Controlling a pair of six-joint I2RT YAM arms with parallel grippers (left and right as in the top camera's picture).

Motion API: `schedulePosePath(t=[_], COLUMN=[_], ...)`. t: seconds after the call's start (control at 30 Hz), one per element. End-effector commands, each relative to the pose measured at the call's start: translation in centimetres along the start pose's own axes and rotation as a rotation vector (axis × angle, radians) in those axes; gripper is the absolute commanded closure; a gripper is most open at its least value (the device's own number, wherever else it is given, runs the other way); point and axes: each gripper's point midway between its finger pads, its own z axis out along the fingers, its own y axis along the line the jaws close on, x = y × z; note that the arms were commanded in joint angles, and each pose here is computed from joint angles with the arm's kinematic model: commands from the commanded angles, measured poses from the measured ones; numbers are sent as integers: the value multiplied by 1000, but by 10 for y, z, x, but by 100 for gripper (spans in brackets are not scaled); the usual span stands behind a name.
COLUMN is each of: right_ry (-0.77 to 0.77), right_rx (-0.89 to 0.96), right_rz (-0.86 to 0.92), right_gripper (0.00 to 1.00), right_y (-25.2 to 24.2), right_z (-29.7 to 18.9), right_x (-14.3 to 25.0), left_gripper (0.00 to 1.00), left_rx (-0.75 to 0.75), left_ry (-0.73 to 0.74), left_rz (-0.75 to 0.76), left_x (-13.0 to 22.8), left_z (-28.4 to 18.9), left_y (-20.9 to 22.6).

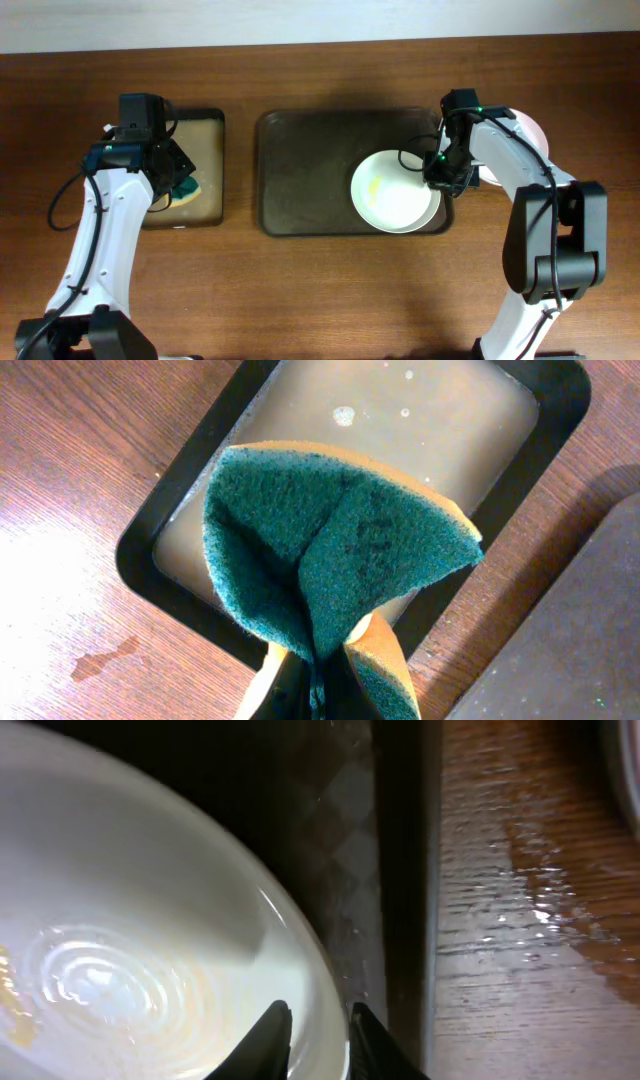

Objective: Clean dirty plates on tray and stack at the side
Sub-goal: 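Move the right gripper to the cream plate rim and grasp it, then scrub the cream plate with the sponge in the left gripper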

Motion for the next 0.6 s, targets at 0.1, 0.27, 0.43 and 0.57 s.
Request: schedulePosePath(t=[0.1, 0.27, 0.43, 0.57], right_ry=[59, 83, 136, 139], right_rx=[-19, -14, -114, -147], right_rz=[45, 51, 45, -48], right_gripper=[78, 78, 63, 55], right_y=[29, 33, 54, 86], right_z=[19, 32, 31, 46], right_x=[22, 33, 45, 63], left_gripper=[100, 100, 100, 100], left_rx=[99, 121, 203, 270], left_ry=[36, 38, 59, 76], left_rz=[66, 109, 217, 333], left_x=[6, 14, 37, 69], left_z=[-2, -5, -14, -19], left_y=[-19, -32, -69, -110])
